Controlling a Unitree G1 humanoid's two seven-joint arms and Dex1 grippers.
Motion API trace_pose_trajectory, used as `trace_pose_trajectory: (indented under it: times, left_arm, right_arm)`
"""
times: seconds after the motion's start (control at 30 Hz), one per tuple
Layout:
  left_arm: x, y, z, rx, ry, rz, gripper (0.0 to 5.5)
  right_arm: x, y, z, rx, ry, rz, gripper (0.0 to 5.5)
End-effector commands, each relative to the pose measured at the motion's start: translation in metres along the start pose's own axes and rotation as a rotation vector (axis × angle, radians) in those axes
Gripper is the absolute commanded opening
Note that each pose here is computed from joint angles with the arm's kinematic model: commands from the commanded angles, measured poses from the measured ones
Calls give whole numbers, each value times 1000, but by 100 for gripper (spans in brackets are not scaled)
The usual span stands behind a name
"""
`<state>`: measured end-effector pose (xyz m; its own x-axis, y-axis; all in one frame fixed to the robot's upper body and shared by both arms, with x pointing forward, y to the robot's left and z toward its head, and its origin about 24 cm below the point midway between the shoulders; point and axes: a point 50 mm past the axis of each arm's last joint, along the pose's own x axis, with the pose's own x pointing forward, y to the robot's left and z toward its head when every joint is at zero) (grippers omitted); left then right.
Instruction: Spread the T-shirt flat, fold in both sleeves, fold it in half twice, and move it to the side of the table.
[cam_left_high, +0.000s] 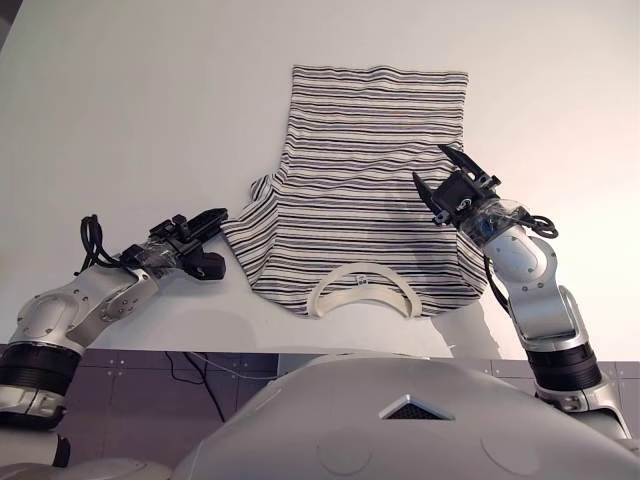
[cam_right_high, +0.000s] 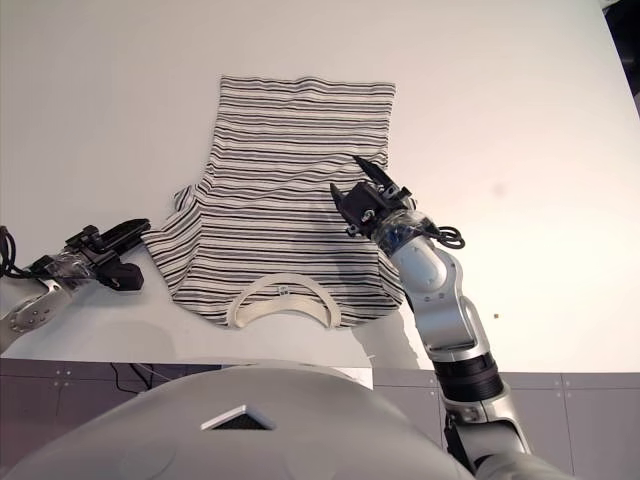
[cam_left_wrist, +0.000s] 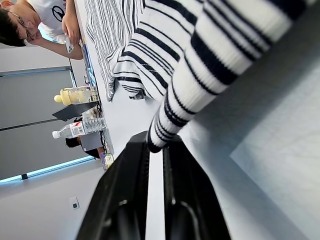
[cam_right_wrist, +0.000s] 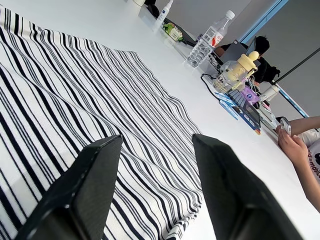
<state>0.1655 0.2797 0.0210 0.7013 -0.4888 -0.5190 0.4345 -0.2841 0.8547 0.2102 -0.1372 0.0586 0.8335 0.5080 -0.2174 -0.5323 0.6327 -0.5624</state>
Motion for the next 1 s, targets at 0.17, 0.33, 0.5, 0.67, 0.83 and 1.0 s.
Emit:
trace_pose_trajectory:
  times: [0.17,0.33,0.5,0.67,0.83,1.0]
  left_arm:
    - [-9,-33,33,-64,-77,-225,28]
    - [-14,-20,22,-43,-85,-222,28]
    - [-9,3,21,-136,-7,4,12]
    - [-3,21,16,-190,44,182,12]
    - [1,42,25,-249,16,342,12]
    - [6,44,52,-306,-105,377,12]
  right_arm:
    - [2,2,2,4,-11,-3,258]
    - [2,4,2,19,-2,-35,258]
    - [-2,8,2,35,7,-50,258]
    - [-5,7,0,38,15,-51,258]
    - [-7,6,-1,34,20,-28,258]
    - [-6,4,-3,25,19,-7,258]
